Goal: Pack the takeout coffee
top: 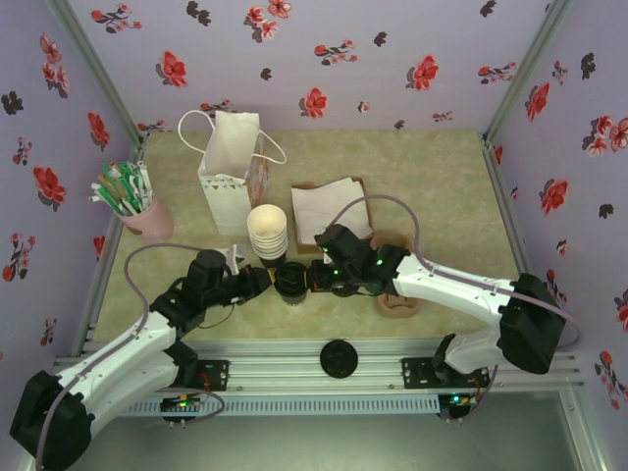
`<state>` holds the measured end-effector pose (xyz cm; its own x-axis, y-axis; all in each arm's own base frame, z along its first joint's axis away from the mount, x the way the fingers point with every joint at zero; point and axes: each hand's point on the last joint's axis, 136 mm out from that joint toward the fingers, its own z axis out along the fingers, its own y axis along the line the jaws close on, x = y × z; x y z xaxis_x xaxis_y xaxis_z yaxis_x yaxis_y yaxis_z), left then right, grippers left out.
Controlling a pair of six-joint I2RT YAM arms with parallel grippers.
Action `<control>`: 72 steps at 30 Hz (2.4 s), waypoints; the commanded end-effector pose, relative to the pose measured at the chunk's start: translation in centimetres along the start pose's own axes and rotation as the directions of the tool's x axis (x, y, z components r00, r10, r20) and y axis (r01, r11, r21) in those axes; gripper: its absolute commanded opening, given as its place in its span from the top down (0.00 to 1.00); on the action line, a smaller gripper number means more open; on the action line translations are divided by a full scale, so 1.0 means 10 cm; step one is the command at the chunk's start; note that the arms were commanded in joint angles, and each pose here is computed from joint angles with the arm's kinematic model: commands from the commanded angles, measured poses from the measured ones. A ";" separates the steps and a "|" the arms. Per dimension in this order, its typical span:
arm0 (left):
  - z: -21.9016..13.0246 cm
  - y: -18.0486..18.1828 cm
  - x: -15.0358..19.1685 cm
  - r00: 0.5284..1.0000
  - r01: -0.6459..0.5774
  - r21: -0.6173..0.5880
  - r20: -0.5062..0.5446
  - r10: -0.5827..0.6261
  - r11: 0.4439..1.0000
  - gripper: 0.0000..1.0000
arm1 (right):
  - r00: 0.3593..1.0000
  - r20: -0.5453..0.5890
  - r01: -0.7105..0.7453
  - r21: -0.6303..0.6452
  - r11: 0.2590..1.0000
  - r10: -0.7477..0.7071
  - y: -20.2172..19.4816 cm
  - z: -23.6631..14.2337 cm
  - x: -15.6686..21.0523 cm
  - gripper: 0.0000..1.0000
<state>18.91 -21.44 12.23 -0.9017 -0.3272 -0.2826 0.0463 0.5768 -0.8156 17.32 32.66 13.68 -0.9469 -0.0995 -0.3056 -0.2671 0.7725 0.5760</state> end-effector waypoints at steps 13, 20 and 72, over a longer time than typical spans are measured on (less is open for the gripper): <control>-0.01 0.10 0.26 0.994 0.028 -0.052 -0.102 -0.034 0.998 0.87 | 1.000 0.001 0.005 0.034 0.999 -0.005 -0.06 -0.19 0.14 0.99; -0.01 0.07 0.26 0.995 0.022 -0.049 -0.097 -0.027 0.999 0.87 | 1.000 0.001 -0.011 0.029 1.000 0.011 -0.08 -0.21 0.17 0.98; -0.26 -0.08 0.22 0.998 -0.053 -0.111 -0.046 0.048 0.992 0.77 | 0.998 -0.062 -0.019 -0.033 0.999 0.017 0.07 -0.03 0.17 1.00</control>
<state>15.34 -20.71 13.17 -0.9222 -0.2783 -0.2686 0.0177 0.6633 -0.7481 15.61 32.26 13.66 -0.9581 -0.1311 -0.2548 -0.2612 0.7653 0.5882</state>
